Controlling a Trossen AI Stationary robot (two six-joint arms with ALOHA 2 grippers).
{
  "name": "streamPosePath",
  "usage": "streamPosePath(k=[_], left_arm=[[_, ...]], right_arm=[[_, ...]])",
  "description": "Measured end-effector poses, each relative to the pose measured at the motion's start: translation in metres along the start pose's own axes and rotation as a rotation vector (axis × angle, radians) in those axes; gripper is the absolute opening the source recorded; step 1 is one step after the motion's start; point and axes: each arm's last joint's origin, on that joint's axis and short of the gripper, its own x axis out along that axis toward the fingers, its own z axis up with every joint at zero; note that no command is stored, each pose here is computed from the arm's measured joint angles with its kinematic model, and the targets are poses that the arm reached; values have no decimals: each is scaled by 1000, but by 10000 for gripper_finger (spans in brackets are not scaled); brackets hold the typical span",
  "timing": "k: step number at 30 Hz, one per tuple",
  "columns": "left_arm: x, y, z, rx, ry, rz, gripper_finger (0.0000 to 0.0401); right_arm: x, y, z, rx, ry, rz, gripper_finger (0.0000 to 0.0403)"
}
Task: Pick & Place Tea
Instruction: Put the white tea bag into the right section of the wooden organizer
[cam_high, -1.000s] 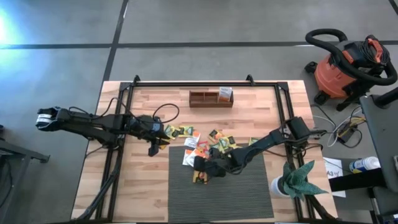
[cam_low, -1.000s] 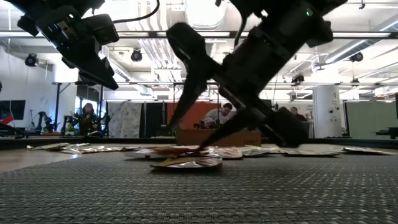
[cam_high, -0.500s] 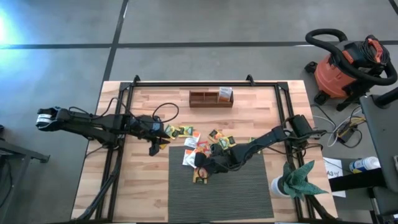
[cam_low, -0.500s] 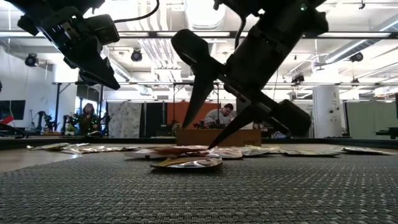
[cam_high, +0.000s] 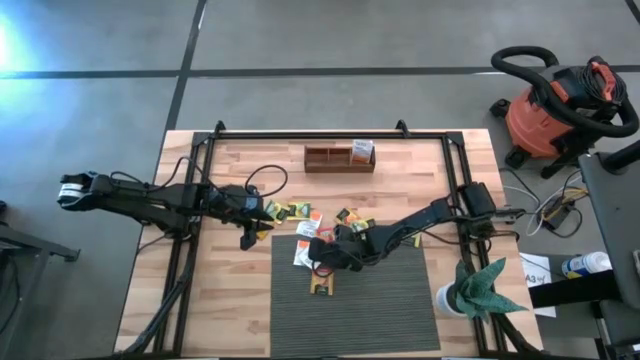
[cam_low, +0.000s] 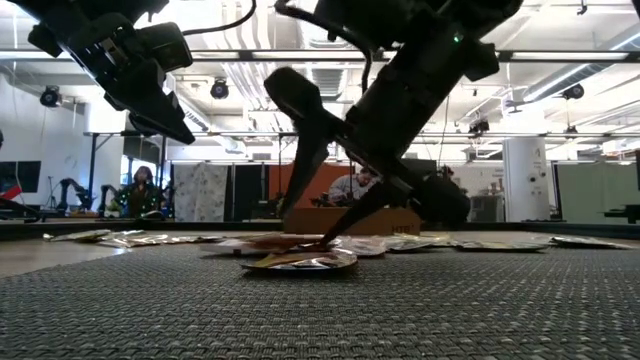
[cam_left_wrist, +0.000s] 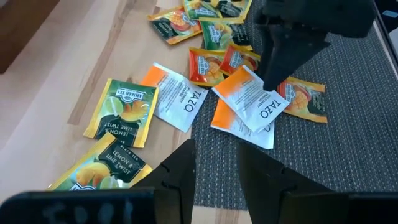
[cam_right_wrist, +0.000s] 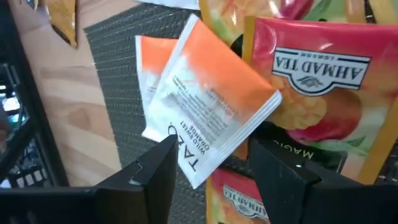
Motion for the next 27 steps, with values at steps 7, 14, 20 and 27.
streamPosePath(k=[7, 14, 20, 27], left_arm=[[0, 0, 0, 23, -6, 7, 110], [0, 0, 0, 23, -6, 7, 110], [0, 0, 0, 12, -4, 7, 110], [25, 1, -10, -9, 30, -56, 110]], right_arm=[[2, 2, 11, -8, -29, 2, 187], [5, 8, 27, -29, -55, 8, 136], [6, 9, 30, -42, -60, 11, 100], [6, 9, 31, -44, -59, 12, 107]])
